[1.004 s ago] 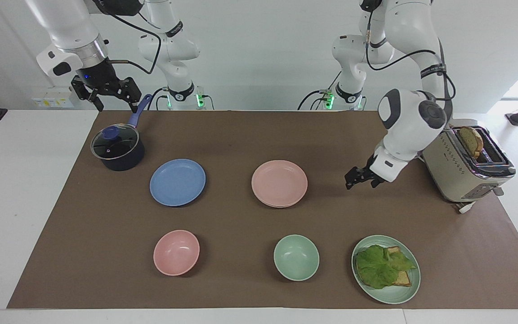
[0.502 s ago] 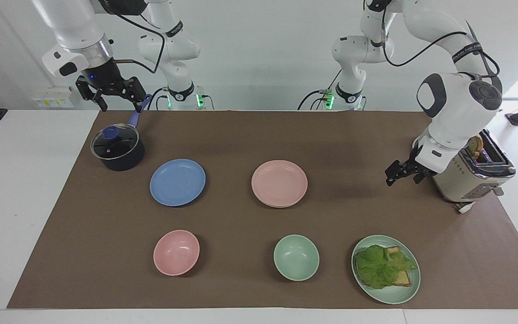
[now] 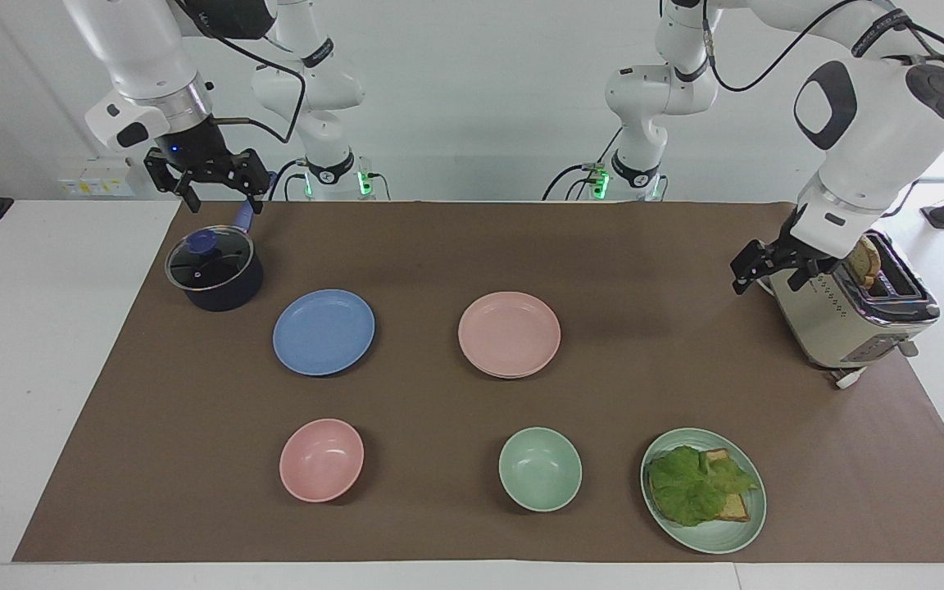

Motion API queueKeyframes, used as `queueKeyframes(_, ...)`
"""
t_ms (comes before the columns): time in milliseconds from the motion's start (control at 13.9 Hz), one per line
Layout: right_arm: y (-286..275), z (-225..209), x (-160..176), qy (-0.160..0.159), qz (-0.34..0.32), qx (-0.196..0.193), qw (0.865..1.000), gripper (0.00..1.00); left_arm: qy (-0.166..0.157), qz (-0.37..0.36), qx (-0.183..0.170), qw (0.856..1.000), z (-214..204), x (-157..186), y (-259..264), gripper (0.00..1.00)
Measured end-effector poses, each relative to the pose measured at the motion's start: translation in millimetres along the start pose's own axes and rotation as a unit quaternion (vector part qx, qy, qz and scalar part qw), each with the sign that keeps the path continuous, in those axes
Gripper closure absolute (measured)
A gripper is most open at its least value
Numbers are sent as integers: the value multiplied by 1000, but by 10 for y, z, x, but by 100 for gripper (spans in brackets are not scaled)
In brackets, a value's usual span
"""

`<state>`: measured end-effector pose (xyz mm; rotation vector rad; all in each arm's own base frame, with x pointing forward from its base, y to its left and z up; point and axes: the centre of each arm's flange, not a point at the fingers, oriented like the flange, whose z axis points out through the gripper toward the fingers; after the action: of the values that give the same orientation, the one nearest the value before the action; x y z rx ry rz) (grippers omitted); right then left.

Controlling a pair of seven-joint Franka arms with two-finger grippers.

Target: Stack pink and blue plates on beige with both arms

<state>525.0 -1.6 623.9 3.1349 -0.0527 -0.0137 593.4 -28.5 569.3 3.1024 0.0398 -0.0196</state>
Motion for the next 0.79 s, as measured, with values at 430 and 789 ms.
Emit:
queueKeyframes(430, 13, 123, 2, -5, 0, 0, 1000, 0, -9, 9, 2, 1000, -352, -79, -48, 0)
queueKeyframes(789, 171, 901, 190, -1, -20, -1, 1000, 0, 0, 11, 2, 1000, -488, -137, -36, 0)
